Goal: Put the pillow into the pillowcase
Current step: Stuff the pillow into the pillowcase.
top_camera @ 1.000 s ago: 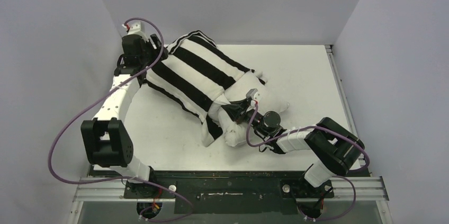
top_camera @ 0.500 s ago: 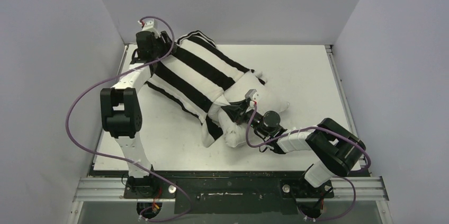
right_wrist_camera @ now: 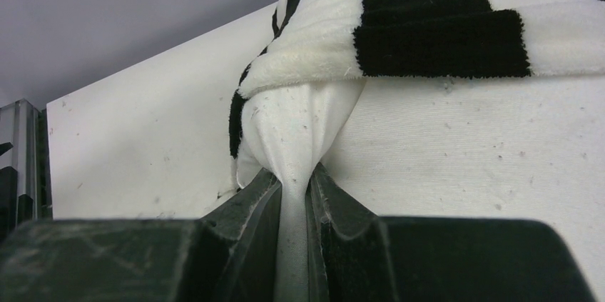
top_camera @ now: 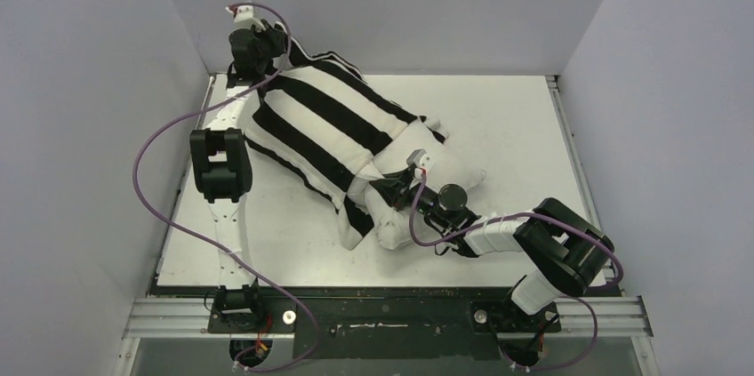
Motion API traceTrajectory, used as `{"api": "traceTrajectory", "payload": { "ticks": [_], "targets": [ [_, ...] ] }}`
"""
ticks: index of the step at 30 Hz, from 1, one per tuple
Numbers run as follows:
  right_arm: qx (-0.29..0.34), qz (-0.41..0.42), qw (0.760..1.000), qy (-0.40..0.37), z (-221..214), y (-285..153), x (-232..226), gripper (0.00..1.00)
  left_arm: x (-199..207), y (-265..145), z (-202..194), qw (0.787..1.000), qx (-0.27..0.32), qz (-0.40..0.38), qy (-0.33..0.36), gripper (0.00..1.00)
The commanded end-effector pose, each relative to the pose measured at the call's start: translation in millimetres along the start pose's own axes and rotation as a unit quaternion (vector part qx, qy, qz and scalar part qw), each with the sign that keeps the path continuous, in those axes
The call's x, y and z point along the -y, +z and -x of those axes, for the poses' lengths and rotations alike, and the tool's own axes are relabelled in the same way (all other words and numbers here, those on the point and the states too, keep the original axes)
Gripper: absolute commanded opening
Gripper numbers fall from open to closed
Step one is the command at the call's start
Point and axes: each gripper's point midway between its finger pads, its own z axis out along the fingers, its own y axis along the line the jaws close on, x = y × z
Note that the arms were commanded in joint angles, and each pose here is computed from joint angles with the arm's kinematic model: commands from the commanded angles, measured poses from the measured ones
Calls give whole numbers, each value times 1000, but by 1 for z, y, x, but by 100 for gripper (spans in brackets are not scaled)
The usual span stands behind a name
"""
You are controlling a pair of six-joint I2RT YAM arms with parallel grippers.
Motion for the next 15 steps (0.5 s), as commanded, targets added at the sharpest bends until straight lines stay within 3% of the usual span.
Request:
{"api": "traceTrajectory", "payload": {
  "ticks": [1,2,4,10,13,15],
  "targets": [
    [20,26,999,7,15,9,-11,0,15,5,97,993,112,-39,-5,20],
    [21,28,999,10,16,10,-12,0,17,5,100,993,113,-43,-5,23],
    [21,34,999,11,16,8,-14,0,24,2,115,990,131,-59,0,0],
    [0,55,998,5,10,-4,-28,0,28,0,158,979,195,-61,5,0],
    [2,43,999,8,14,-12,-27,0,27,-1,141,987,147,-66,-20,0],
    [11,33,999,8,23,-16,-25,0,37,-8,123,993,91,-72,-28,15]
  ]
}}
